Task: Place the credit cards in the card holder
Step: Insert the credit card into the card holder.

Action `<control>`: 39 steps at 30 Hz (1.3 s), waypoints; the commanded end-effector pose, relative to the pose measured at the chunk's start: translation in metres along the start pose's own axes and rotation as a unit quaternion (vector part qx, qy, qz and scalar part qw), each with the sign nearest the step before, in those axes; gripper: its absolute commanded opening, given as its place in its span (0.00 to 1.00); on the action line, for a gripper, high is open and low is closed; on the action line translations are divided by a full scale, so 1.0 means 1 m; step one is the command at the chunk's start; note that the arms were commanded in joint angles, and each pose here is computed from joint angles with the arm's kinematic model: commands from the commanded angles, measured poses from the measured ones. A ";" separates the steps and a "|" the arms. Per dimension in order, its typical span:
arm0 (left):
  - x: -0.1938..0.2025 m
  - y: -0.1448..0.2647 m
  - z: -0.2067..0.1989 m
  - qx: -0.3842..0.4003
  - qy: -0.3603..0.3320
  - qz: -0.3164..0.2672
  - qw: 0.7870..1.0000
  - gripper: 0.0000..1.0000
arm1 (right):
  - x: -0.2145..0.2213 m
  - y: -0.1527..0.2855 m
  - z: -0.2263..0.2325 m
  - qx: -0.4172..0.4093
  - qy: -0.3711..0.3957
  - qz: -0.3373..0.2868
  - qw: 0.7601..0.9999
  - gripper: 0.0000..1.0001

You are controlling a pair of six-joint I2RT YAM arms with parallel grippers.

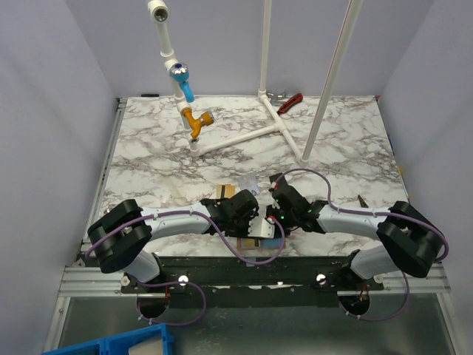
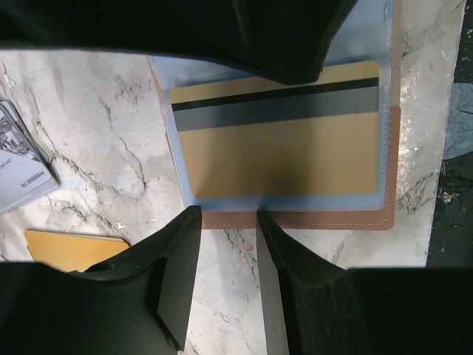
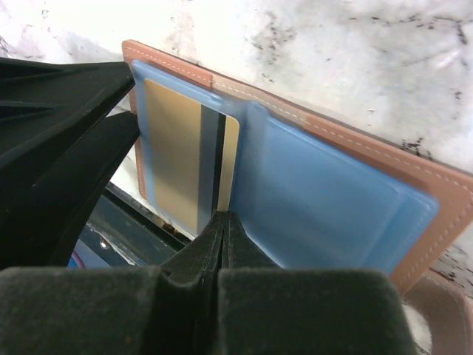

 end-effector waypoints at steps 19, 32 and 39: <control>0.013 0.012 -0.010 0.016 0.027 0.026 0.999 0.40 | -0.004 -0.002 0.004 0.015 -0.001 0.002 1.000 0.01; 0.008 -0.004 -0.005 0.020 0.017 0.029 0.999 0.40 | -0.010 -0.009 0.018 -0.027 0.007 0.014 1.000 0.01; 0.004 0.025 0.010 -0.009 0.026 0.016 0.999 0.42 | -0.036 0.023 0.004 0.027 0.006 -0.021 0.999 0.02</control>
Point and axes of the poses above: each gripper's point midway between its finger pads, its own y axis back along the fingers, its own z axis along the line the jaws close on, x = y × z, the point moved 7 cm from there along y, back along the fingers, and after that the axes turned 10 degrees about y, right-handed, at the moved point
